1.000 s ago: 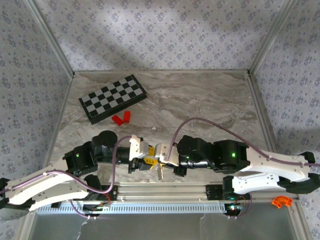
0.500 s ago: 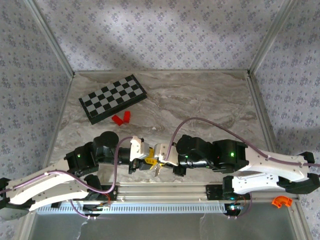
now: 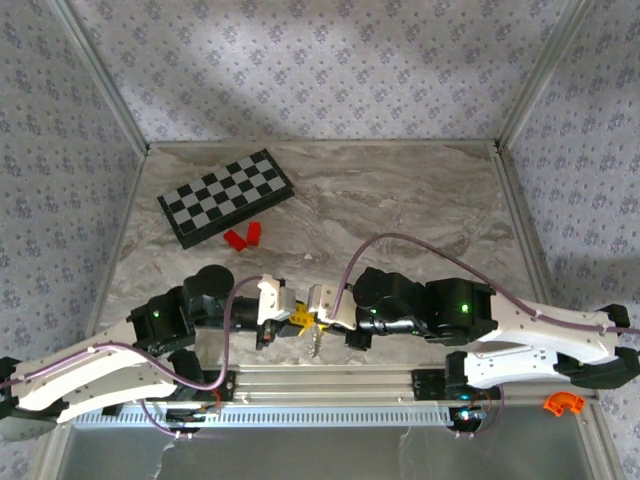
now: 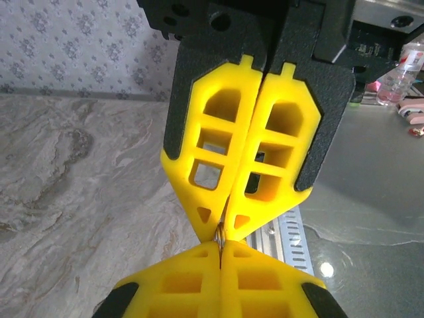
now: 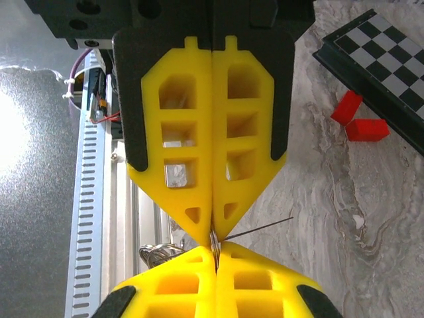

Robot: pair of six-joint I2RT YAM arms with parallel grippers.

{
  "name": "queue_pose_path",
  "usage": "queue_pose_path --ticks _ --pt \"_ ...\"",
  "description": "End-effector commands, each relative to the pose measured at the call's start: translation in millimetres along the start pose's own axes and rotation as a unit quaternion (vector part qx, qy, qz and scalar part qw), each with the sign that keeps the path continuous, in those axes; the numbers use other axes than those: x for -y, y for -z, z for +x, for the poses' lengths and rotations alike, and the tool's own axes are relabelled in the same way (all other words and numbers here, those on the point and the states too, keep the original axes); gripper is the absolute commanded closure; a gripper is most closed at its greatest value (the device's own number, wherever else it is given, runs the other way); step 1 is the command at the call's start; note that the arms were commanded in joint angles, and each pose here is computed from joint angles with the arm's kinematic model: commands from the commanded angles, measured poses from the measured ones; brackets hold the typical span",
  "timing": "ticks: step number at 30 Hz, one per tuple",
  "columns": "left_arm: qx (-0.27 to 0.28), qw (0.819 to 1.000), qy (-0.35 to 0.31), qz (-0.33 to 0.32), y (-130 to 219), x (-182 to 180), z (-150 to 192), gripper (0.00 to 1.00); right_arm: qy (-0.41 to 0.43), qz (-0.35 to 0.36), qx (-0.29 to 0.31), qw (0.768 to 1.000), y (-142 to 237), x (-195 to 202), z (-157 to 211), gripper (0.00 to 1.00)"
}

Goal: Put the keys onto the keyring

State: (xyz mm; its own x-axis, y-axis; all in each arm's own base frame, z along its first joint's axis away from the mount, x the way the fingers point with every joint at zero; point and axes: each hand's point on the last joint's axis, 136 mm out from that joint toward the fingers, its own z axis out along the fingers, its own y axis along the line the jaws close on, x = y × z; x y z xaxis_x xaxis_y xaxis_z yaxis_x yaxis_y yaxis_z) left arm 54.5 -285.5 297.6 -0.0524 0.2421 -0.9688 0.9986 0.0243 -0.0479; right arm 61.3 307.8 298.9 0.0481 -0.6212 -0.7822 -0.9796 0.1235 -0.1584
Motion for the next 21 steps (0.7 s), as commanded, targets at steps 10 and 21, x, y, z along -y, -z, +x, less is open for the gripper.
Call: queue_pose_path --ticks 10,21 --pt "0.145 0.989 -0.037 0.007 21.2 9.8 -56.2 1.0 -0.027 0.002 0.136 0.99 20.4 0.5 -32.2 0.77" --pt "0.166 0.985 -0.038 0.027 16.9 14.6 -60.4 1.0 -0.031 -0.001 0.157 0.987 25.6 -0.5 -30.7 1.0"
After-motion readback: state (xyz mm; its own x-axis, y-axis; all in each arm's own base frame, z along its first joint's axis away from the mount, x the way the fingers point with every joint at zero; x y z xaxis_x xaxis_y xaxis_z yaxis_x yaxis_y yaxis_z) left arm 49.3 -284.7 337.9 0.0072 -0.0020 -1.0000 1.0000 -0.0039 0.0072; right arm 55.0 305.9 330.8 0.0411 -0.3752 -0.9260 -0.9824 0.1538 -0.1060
